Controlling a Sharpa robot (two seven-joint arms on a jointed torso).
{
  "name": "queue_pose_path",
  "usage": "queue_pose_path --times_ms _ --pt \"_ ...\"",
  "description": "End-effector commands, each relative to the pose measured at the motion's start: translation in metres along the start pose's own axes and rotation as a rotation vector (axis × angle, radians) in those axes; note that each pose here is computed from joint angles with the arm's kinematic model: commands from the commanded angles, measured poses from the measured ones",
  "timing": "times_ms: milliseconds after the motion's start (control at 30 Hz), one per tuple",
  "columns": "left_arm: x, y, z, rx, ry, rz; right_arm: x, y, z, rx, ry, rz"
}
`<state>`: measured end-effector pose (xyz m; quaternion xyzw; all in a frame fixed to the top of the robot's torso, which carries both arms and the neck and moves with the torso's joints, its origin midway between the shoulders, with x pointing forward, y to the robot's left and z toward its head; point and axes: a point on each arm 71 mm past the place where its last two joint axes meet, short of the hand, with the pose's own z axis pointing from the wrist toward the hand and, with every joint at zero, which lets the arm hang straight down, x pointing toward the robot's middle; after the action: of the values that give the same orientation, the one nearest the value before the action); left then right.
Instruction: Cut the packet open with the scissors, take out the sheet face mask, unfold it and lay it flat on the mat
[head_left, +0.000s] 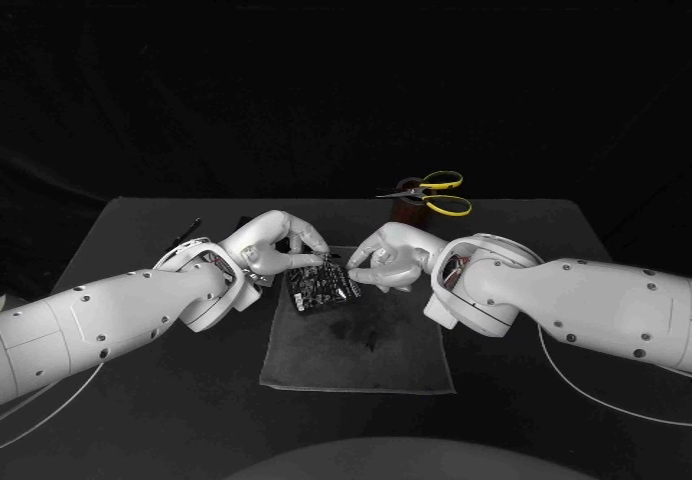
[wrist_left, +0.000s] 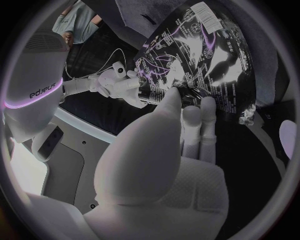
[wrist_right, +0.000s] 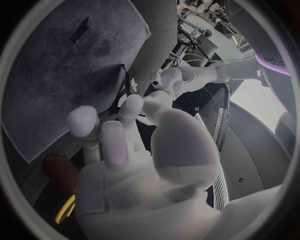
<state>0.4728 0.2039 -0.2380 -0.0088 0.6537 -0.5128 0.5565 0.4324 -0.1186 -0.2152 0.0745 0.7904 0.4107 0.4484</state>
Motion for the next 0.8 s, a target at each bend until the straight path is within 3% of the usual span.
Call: queue_pose_path --times_ms 33,800 --pt "0.0014 -0.0026 0.0016 0.008 0.008 -0.022 0.0019 -0.0007 0.0019 0.025 0.019 -0.039" --pt "-0.0005 -0.0003 0.0005 -0.010 -0.003 -0.038 0.0058 -0.0003 0.0028 0.024 0.065 -0.111"
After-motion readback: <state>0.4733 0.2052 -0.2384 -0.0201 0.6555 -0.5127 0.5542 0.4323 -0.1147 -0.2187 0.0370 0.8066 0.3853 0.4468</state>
